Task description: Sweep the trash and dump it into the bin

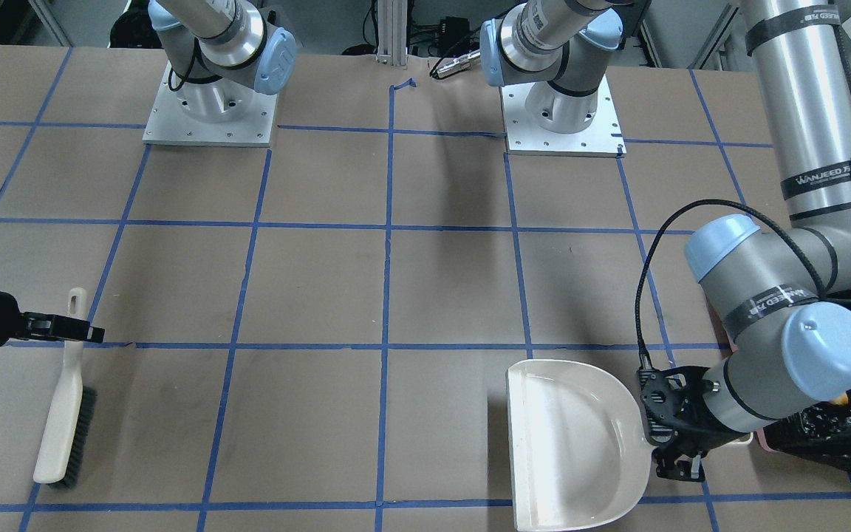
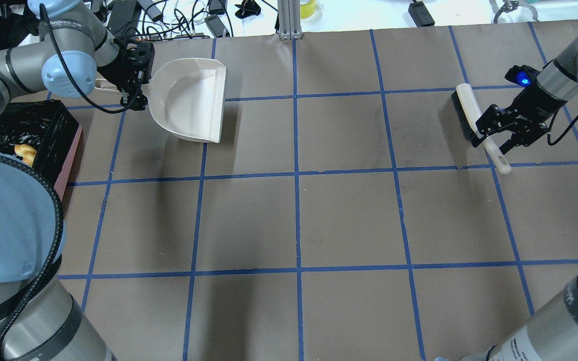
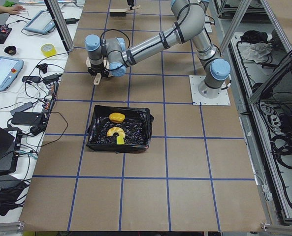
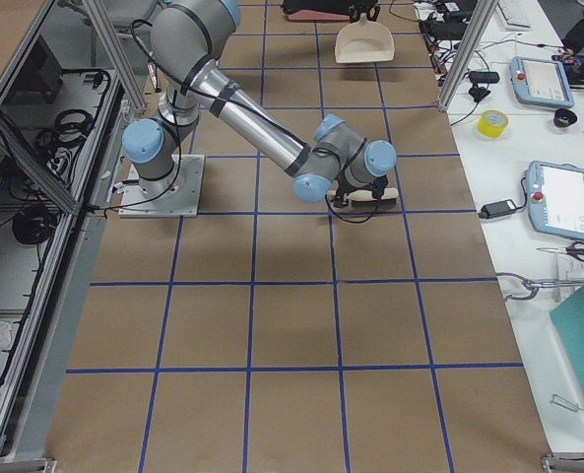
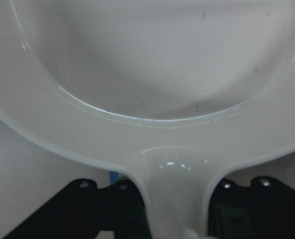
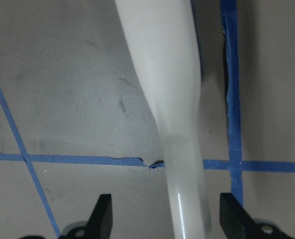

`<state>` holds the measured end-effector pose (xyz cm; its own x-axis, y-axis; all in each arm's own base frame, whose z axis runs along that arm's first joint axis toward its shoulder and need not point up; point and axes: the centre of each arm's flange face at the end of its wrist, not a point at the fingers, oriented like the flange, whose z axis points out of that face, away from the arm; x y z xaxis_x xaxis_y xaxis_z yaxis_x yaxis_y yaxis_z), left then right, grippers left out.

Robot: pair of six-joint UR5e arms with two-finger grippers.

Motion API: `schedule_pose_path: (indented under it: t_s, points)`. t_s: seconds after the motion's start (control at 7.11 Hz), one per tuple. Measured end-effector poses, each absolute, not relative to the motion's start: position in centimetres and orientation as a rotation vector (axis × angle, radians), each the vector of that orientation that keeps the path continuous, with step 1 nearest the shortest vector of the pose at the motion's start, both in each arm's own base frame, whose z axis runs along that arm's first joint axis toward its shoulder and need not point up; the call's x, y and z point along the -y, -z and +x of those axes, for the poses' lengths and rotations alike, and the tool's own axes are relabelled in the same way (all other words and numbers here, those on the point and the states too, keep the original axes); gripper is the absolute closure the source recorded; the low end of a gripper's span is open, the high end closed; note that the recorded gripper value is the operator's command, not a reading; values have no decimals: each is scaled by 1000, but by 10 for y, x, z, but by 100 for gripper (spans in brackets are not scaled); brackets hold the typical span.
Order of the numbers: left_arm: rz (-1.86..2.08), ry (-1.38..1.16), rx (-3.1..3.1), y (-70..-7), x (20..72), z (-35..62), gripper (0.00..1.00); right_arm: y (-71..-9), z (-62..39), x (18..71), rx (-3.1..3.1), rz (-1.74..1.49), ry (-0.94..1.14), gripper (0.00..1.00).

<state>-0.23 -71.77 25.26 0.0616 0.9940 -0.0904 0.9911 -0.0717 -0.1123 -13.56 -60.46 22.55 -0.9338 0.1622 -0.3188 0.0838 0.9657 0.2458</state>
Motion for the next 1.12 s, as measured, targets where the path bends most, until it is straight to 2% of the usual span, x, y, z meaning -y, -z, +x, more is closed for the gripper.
schedule_pose_path:
  t_s: [0.14,0.28,0.56,0.7,0.84,1.12]
  points:
    - [-2275,-212,2109,-243,715,-9,100,-233,-137,606,-2788,187,-312,13]
    - [-2273,-196,2095,-233,710,-12,100,-248,-140,608,-2817,186,-293,3]
    - [-2274,-180,2081,-221,705,-14,100,-304,-144,605,-2919,217,-238,0]
    - [-2274,-178,2078,-216,704,-14,89,-342,-137,602,-2952,244,-193,0]
    - [-2277,-180,2079,-211,702,-14,56,-380,-122,598,-2984,243,-138,0]
    - [-2276,-198,2100,-206,700,-15,29,-439,-64,595,-3065,203,-46,0]
